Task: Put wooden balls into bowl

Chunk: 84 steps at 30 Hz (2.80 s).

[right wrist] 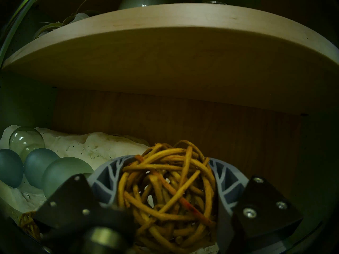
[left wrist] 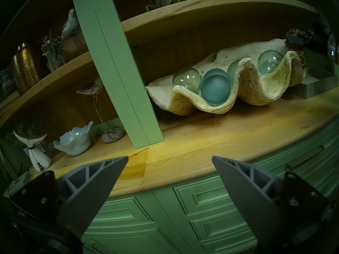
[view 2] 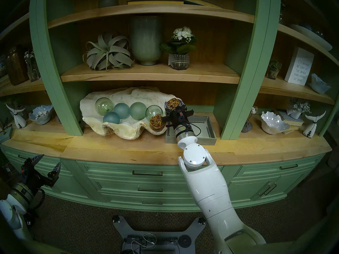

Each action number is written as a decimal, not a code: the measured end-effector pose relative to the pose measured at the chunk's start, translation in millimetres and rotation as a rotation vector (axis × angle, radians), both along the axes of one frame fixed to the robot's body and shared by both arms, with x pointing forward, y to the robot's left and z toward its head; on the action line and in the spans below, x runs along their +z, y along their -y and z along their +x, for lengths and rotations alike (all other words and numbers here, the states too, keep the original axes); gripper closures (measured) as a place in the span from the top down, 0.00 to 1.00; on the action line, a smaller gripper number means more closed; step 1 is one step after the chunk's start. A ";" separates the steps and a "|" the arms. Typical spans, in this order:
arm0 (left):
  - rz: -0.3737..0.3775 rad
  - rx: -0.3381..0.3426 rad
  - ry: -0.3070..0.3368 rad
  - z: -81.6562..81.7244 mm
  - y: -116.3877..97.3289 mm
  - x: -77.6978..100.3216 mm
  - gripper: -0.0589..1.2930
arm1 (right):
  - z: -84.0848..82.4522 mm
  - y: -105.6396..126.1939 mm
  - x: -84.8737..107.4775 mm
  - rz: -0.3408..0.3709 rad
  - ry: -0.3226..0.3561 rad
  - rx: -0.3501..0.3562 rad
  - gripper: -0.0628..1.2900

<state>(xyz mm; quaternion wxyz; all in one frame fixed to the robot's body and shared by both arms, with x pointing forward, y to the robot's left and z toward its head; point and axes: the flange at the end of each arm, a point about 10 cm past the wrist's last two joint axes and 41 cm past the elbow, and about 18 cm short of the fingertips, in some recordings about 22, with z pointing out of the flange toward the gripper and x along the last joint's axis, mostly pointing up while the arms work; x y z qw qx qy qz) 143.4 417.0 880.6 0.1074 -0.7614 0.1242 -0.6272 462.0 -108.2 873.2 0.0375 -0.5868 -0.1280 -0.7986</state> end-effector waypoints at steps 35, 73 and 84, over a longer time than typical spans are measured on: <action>0.000 0.000 0.000 0.0 0.0 -0.1 0.96 | -12.1 2.9 17.6 -0.019 0.061 0.052 0.94; -0.001 0.000 -0.001 0.0 -0.2 -0.5 0.96 | -122.8 54.3 3.2 0.131 0.007 -0.042 0.94; -0.001 0.000 -0.001 0.0 -0.2 -0.6 0.96 | -161.6 76.6 -20.7 0.133 -0.069 -0.136 0.94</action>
